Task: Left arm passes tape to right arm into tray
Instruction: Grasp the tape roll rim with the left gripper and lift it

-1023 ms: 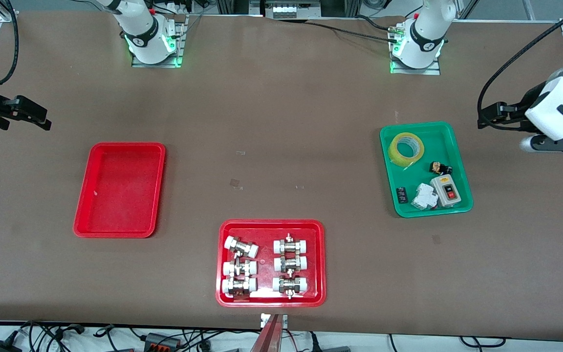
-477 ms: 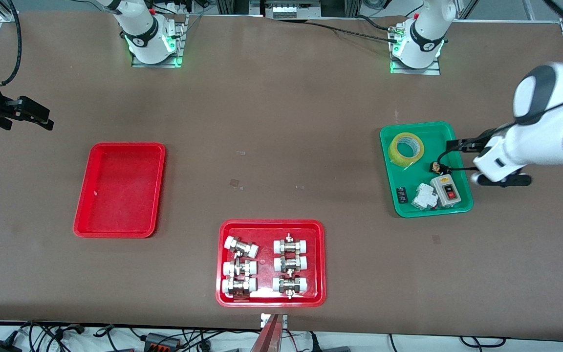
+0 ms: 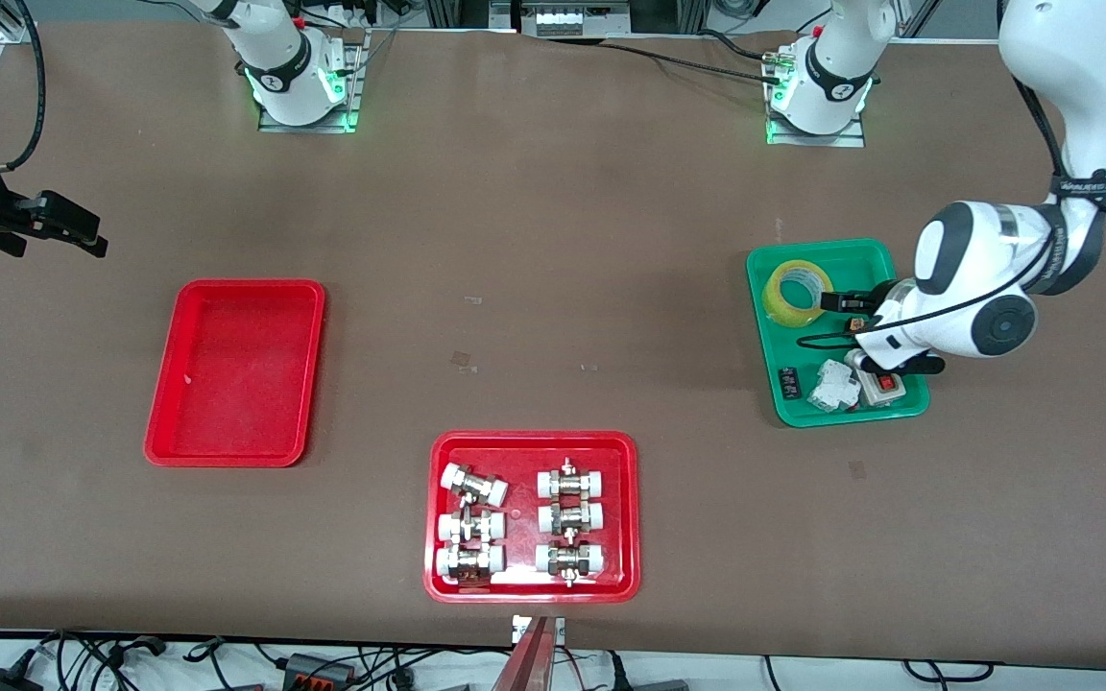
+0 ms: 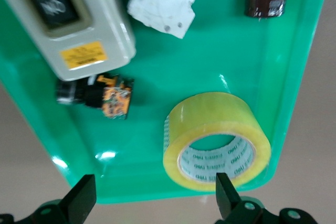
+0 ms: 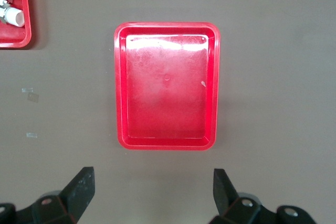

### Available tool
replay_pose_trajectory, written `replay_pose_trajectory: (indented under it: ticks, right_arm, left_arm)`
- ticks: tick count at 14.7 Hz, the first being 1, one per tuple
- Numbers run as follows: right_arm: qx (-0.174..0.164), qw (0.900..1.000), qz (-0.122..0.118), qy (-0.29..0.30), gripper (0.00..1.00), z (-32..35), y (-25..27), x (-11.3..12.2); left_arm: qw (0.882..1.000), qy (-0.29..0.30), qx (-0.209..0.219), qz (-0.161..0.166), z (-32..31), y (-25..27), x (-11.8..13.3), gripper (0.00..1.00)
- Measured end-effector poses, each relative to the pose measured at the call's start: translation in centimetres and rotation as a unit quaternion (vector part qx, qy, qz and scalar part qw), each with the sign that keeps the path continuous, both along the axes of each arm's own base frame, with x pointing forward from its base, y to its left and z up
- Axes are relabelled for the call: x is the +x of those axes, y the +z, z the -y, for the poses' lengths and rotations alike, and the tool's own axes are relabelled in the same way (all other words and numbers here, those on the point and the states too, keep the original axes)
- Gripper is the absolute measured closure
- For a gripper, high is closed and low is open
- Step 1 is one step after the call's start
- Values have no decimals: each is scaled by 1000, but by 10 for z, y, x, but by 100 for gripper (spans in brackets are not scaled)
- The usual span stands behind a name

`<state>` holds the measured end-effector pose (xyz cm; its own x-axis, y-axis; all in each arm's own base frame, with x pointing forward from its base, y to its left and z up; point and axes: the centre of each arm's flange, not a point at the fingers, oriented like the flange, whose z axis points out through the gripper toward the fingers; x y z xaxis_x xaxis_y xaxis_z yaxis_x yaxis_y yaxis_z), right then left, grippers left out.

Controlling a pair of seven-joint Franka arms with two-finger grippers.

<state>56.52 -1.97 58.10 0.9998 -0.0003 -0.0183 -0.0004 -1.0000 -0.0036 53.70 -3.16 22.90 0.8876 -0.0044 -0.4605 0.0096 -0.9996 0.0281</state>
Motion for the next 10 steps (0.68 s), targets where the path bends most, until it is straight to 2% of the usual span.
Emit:
replay_pose_trajectory:
  ticks: [2, 6, 7, 10]
  right_arm:
    - [0, 1000, -5, -2, 0, 2, -9, 5]
    - [-1, 1000, -9, -3, 0, 3, -17, 9]
    - [-1, 1000, -10, -2, 0, 2, -17, 9]
    - [-1, 1000, -12, 0, 0, 0, -20, 10]
  left_arm:
    - [1000, -6, -1, 1, 7, -16, -11, 0]
    - [1000, -6, -3, 5, 8, -28, -17, 2]
    - [1000, -6, -3, 7, 8, -29, -18, 5]
    - [1000, -6, -3, 8, 8, -31, -18, 34]
